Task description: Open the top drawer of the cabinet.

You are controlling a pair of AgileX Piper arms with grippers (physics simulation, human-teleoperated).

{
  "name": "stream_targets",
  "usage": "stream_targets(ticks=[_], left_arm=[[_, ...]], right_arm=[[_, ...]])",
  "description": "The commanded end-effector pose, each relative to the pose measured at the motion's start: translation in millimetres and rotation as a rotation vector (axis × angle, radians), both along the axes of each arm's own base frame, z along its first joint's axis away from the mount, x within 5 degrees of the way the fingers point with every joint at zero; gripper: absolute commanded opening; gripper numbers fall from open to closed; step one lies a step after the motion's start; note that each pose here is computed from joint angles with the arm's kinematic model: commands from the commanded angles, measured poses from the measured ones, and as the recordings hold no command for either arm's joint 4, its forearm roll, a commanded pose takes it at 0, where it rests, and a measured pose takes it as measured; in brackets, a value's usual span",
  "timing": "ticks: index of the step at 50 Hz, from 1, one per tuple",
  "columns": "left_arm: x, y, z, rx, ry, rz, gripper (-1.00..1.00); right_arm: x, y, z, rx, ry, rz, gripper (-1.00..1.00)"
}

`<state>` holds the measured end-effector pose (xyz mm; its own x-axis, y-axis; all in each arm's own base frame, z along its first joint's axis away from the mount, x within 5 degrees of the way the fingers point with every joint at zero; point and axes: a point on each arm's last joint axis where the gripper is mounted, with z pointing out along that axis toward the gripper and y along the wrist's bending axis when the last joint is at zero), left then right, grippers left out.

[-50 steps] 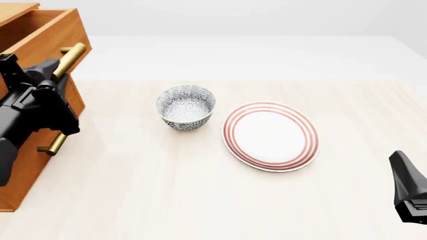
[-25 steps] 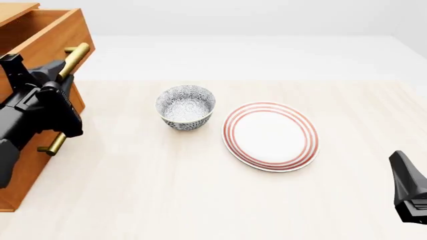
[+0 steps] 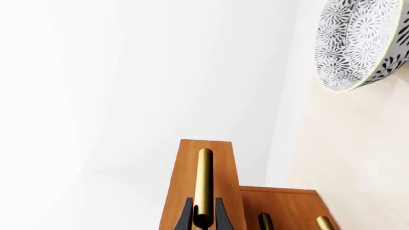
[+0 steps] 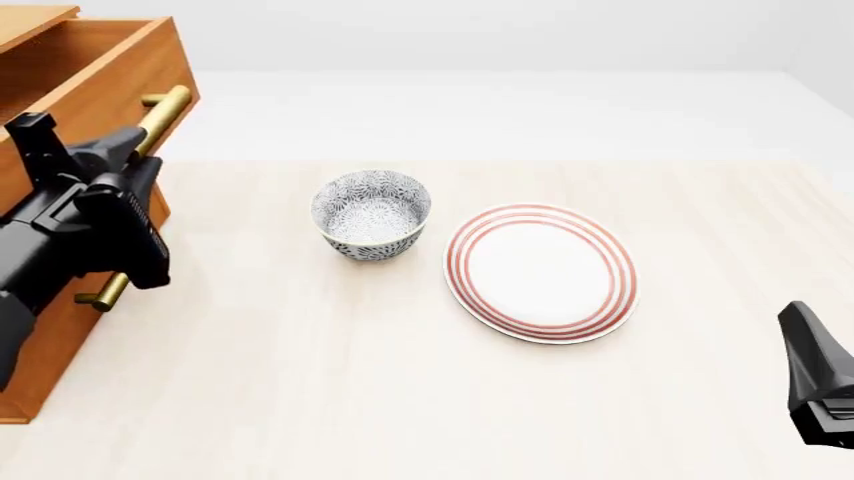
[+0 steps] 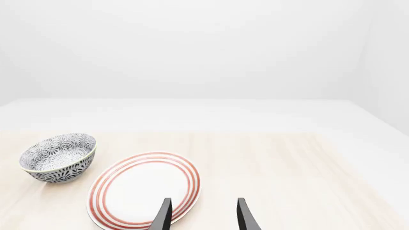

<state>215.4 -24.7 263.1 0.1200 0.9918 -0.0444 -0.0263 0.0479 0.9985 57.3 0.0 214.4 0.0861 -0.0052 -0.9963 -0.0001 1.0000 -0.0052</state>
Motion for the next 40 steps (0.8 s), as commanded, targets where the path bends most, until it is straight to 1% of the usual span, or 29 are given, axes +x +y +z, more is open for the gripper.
stream_targets(ticks=[1, 18, 32, 33, 40], left_arm=[[-14, -7, -7, 0.001, 0.022, -0.038, -1.0], [-17, -11, -4, 0.0, 0.006, -0.059, -1.0], [-23, -18, 0, 0.001, -0.009, -0.098, -1.0], [-24, -18, 1, 0.0, -0.008, -0.101, 1.0], [-31, -21, 0, 0.002, -0.016, -0.122, 1.0]], right_arm=[[0, 0, 0, 0.0, 0.0, 0.0, 1.0], [0, 0, 0, 0.0, 0.0, 0.0, 1.0], [0, 0, 0, 0.0, 0.0, 0.0, 1.0], [0, 0, 0, 0.0, 0.0, 0.0, 1.0], [0, 0, 0, 0.0, 0.0, 0.0, 1.0]])
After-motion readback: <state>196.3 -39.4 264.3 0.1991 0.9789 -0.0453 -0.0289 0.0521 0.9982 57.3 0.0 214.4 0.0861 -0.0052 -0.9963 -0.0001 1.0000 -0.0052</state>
